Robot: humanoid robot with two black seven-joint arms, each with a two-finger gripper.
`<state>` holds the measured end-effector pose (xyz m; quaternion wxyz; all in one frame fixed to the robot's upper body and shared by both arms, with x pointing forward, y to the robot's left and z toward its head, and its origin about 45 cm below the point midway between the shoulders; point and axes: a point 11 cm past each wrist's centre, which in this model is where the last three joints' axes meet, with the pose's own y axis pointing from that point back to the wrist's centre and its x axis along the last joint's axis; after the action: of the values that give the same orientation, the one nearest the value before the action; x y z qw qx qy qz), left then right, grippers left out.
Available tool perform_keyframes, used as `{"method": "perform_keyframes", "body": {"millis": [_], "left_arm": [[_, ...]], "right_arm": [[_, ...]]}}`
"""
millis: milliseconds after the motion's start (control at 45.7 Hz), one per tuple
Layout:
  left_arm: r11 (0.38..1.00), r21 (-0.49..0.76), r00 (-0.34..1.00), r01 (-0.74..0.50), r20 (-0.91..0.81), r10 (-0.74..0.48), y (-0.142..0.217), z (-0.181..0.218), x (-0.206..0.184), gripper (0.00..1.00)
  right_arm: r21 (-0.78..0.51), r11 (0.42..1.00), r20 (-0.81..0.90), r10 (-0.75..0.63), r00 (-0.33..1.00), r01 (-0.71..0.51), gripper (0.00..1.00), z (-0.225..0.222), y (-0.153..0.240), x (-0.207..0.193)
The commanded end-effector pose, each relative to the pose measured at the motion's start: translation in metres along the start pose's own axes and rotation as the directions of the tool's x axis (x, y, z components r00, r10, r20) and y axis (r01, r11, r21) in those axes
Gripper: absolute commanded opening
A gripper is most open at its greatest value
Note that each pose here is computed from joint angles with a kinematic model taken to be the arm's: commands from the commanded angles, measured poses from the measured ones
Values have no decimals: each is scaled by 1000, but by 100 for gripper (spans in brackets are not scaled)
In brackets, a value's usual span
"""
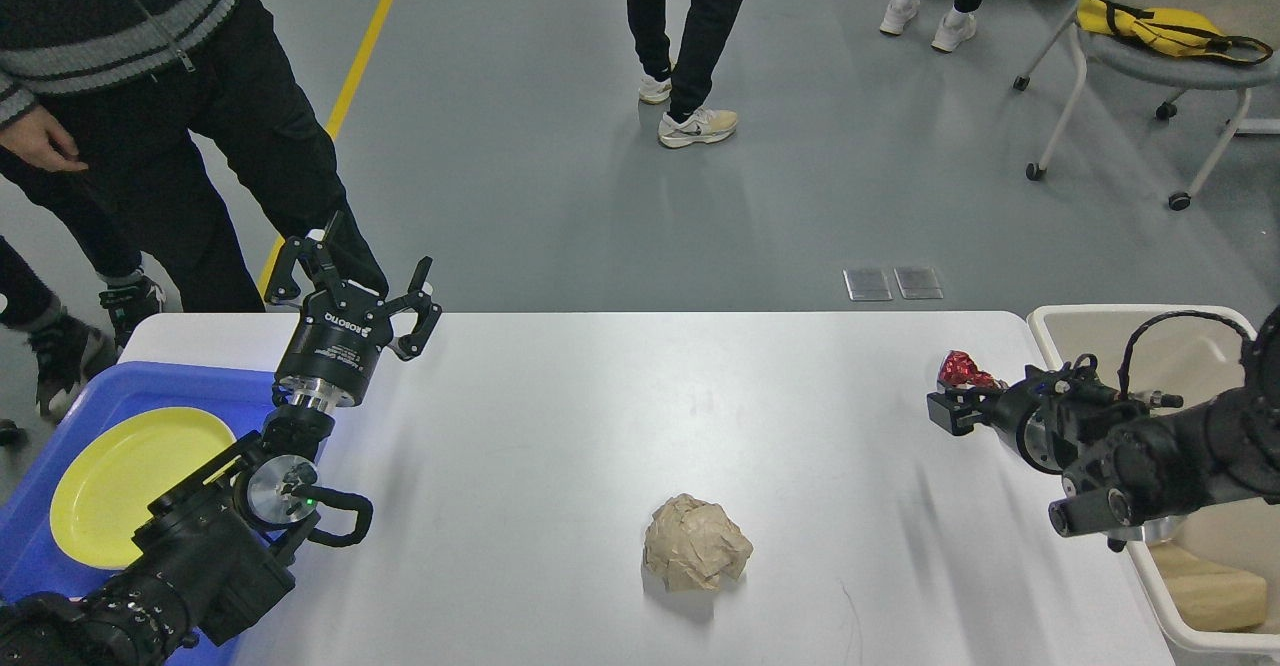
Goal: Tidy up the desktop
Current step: 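Lower the right gripper onto the red toy and grasp it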
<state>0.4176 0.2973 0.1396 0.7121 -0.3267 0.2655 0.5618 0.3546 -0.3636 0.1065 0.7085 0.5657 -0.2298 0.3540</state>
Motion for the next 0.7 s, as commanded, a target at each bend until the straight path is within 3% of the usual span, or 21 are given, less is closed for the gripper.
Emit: {"method": "perform_keyframes", "body": {"millis": [0,678], "left_arm": [[1000,0,1000,0,-1,0,0,0,0,100],[1000,0,1000,0,-1,0,0,0,0,100]], "right_arm": [[-9,1000,-47,17,999,-18,100,3,-10,-14],[-70,993,-226,79,971,-97,100,18,-41,-48]]}}
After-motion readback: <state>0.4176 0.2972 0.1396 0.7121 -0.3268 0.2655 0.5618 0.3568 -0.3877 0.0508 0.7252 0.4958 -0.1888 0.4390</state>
